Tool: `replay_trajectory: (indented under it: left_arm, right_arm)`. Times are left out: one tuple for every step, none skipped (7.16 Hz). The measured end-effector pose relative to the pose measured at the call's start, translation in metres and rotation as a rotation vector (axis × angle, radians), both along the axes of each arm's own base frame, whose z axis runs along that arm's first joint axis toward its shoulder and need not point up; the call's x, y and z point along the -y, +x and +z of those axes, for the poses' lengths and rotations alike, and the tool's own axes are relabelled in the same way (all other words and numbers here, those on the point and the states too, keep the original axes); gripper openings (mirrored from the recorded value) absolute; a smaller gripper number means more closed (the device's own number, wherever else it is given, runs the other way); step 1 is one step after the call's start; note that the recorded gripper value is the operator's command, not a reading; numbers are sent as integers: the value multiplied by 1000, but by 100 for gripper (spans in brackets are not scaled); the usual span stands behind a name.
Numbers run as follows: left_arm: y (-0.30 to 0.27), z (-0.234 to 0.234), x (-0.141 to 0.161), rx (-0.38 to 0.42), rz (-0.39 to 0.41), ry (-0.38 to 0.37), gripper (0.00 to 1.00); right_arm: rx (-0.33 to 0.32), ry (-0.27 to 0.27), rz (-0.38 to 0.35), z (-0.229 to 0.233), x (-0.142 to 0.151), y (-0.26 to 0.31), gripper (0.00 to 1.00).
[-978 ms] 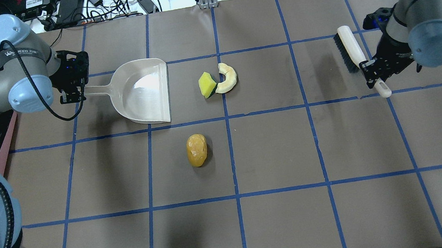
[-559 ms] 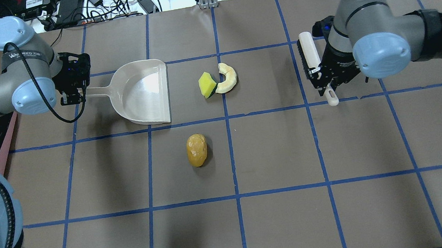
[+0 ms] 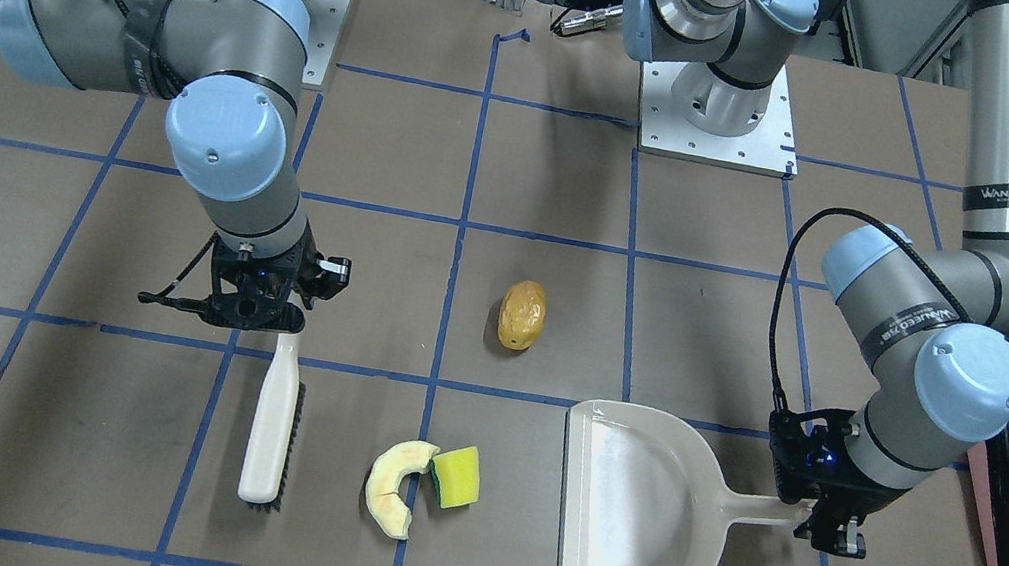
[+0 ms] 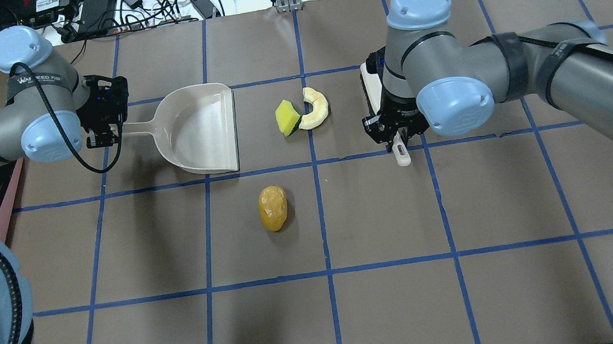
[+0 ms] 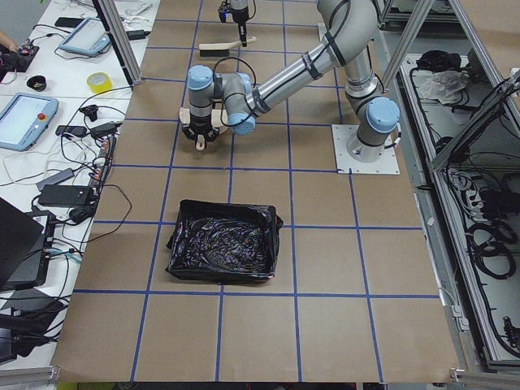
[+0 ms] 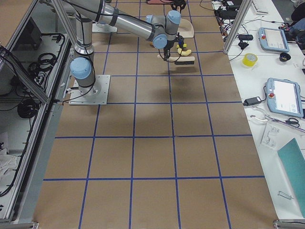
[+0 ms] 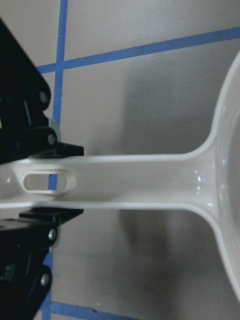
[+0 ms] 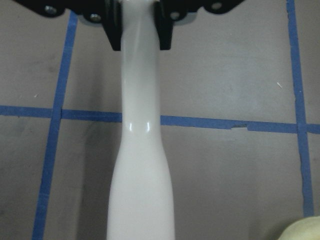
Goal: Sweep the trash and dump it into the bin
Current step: 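Lift the brush and carry it toward the fruit slice with the right gripper, then sweep the fruit slice into the dustpan with the right-held brush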
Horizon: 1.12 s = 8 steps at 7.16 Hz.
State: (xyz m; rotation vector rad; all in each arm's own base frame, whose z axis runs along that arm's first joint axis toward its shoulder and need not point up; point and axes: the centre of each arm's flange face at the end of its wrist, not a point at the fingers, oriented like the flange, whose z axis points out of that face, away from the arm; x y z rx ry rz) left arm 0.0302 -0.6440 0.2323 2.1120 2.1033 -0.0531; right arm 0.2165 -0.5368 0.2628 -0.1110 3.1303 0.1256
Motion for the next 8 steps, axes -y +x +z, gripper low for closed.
replay_trajectory:
  left_arm:
    - [-1,-1,-1,1,1,-4,0]
    - [-1,-1,-1,2,2,-7,0]
    - [1,0,-1,17,7,-8,0]
    - [3,4,-1,46,16,-11,0]
    - [0,10,-2,63,20,-16,0]
    - [-5,15,-3,79,27,-19,0]
    - [-9,17,-5,103,38,-18,0]
    - [-10,17,-5,119,45,-15,0]
  right_arm:
    - [0,-16,-4,-5,4,16,0]
    - [1,-33,-11,-12,8,32,0]
    - [3,-46,-20,-19,13,45,0]
    - [4,-55,-32,-22,18,55,0]
    - [5,-60,-45,-23,21,65,0]
    - [5,-63,-57,-24,23,74,0]
    - [4,-62,-71,-27,22,83,0]
    - [3,-63,-87,-29,19,96,0]
